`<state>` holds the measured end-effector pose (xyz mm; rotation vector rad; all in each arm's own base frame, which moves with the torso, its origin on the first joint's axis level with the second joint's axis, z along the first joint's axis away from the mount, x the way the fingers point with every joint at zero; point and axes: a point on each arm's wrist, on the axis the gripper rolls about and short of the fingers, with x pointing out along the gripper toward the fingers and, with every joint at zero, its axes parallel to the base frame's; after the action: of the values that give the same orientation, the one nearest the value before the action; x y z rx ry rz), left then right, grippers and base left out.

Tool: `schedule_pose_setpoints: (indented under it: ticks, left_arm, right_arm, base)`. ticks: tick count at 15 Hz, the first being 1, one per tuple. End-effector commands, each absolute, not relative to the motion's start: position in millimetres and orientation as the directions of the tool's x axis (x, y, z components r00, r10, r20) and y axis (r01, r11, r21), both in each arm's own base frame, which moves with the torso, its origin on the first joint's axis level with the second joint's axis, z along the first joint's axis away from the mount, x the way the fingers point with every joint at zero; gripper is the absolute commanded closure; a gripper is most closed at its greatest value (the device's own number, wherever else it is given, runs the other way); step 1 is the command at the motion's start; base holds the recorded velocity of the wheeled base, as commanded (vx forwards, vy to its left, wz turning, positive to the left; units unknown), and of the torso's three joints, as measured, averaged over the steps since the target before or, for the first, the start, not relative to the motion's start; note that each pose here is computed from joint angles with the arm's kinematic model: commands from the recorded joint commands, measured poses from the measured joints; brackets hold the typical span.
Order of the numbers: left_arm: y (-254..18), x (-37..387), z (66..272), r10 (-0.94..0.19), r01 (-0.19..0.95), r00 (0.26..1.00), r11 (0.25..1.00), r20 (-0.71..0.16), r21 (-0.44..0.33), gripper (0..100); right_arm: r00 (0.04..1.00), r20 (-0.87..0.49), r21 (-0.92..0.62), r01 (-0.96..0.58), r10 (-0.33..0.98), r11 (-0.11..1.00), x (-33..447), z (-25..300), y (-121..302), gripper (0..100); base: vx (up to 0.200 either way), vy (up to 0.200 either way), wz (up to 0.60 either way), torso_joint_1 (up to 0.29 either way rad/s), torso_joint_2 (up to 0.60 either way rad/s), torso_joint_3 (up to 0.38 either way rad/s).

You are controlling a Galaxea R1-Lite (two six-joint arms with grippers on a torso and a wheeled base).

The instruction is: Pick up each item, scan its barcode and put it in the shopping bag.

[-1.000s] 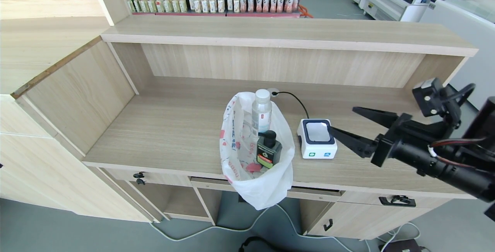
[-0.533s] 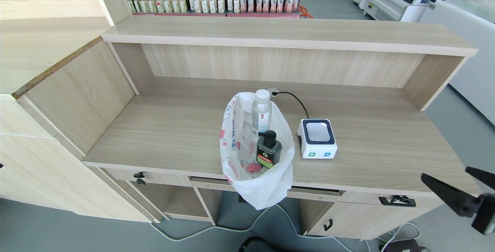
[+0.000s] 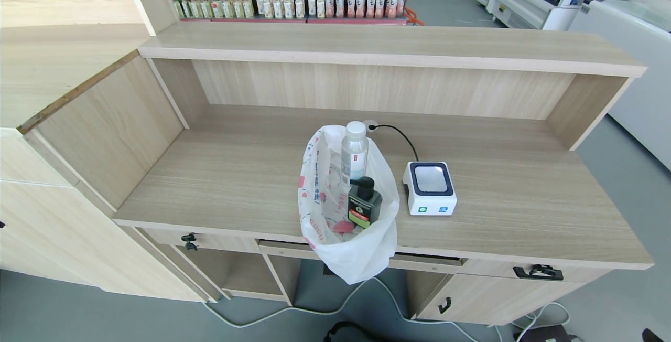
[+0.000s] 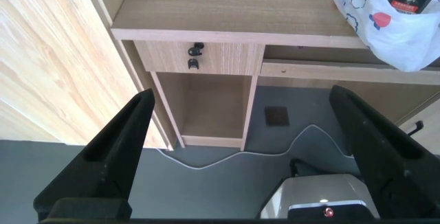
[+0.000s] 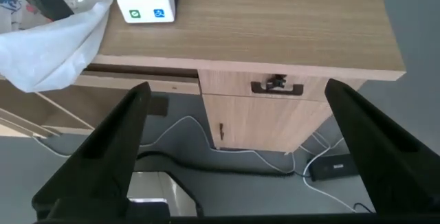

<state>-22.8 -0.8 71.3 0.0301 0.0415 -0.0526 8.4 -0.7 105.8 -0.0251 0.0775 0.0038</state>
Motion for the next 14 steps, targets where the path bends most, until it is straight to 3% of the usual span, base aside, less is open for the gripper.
schedule_pose_setpoints:
  ticks: [1, 3, 11, 14]
  left_arm:
    - [-1, -23, 71, -0.052, 0.053, 0.998, 0.998, -0.043, 0.029, 0]
    - [-1, -23, 71, -0.052, 0.053, 0.998, 0.998, -0.043, 0.029, 0]
    - [-1, -23, 71, -0.052, 0.053, 0.998, 0.998, -0.043, 0.029, 0]
    - [-1, -23, 71, -0.052, 0.053, 0.998, 0.998, -0.043, 0.029, 0]
  right_arm:
    - [1.0, 0.017, -0.019, 0.017, -0.017, 1.0, -15, 89, -2, 0]
    - [1.0, 0.011, 0.003, 0.026, -0.026, 1.0, -23, 77, -1, 0]
    - [1.0, -0.003, -0.043, 0.011, -0.011, 0.999, -23, 75, 0, 0]
    - [1.0, -0.003, 0.031, 0.022, -0.021, 0.999, -23, 75, -1, 0]
  base:
    - [0.0, 0.0, 0.0, 0.0, 0.0, 0.0]
    - [0.0, 0.0, 0.0, 0.0, 0.0, 0.0]
    - [0.0, 0.0, 0.0, 0.0, 0.0, 0.0]
    - [0.0, 0.0, 0.0, 0.0, 0.0, 0.0]
